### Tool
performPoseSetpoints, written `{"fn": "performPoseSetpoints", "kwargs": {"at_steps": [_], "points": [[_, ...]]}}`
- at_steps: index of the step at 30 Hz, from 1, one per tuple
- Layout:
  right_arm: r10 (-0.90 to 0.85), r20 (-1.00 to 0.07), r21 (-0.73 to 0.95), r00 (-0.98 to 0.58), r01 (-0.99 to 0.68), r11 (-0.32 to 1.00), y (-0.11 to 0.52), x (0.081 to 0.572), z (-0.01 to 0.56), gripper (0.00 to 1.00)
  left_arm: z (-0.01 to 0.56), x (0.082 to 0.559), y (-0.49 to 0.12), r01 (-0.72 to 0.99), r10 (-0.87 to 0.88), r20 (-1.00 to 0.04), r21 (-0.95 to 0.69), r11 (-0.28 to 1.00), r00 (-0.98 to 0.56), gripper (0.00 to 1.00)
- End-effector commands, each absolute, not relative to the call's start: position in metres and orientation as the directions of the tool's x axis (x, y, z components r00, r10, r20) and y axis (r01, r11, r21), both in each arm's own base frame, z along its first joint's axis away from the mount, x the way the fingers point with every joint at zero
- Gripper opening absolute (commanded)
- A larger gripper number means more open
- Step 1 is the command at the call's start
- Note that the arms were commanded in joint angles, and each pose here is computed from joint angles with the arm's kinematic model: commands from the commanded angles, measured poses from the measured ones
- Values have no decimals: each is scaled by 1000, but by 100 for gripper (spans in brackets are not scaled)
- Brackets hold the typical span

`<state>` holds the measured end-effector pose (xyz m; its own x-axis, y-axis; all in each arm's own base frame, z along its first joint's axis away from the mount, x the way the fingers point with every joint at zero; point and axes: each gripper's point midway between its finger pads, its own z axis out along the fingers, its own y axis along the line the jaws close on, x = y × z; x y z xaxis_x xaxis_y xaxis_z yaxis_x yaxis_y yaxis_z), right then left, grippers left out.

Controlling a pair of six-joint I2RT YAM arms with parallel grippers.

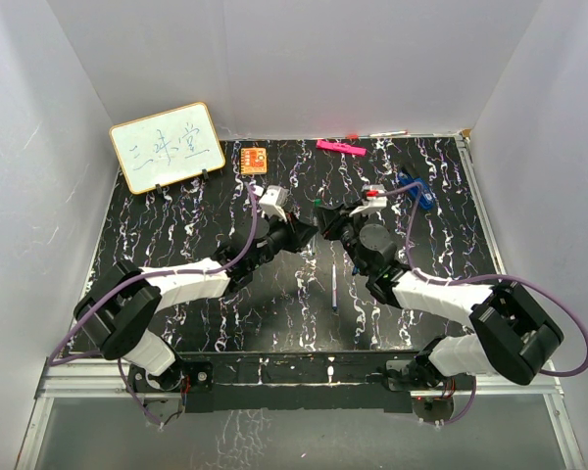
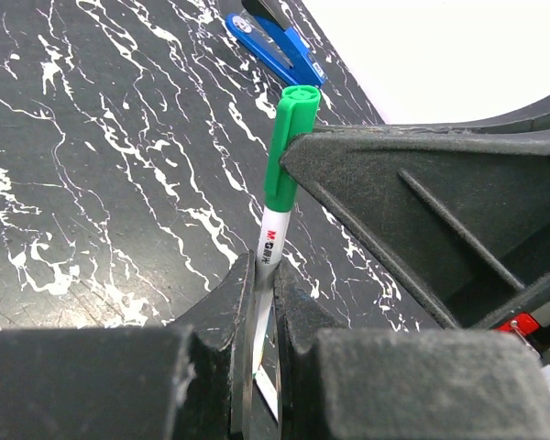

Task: Insert the pens into the pen caps

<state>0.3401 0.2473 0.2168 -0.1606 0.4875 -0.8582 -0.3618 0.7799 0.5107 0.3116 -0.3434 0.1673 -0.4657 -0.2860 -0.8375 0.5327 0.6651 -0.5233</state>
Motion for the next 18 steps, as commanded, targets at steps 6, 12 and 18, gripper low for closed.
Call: {"fn": "performPoseSetpoints", "kwargs": {"at_steps": [6,12,18], "points": [[464,-885,416,40,-379,826,242,344,304,23,151,345,-298,320,-290,-846,-454,832,-448,0],[498,-842,432,207,-294,853,198,335,351,54,119,352,-279,235,-194,-858,-336,912,-476,0],[479,-833,429,277,-222,875,171,333,361,98,98,384,-271,216,-85,-841,-233,948,-535,0]]}}
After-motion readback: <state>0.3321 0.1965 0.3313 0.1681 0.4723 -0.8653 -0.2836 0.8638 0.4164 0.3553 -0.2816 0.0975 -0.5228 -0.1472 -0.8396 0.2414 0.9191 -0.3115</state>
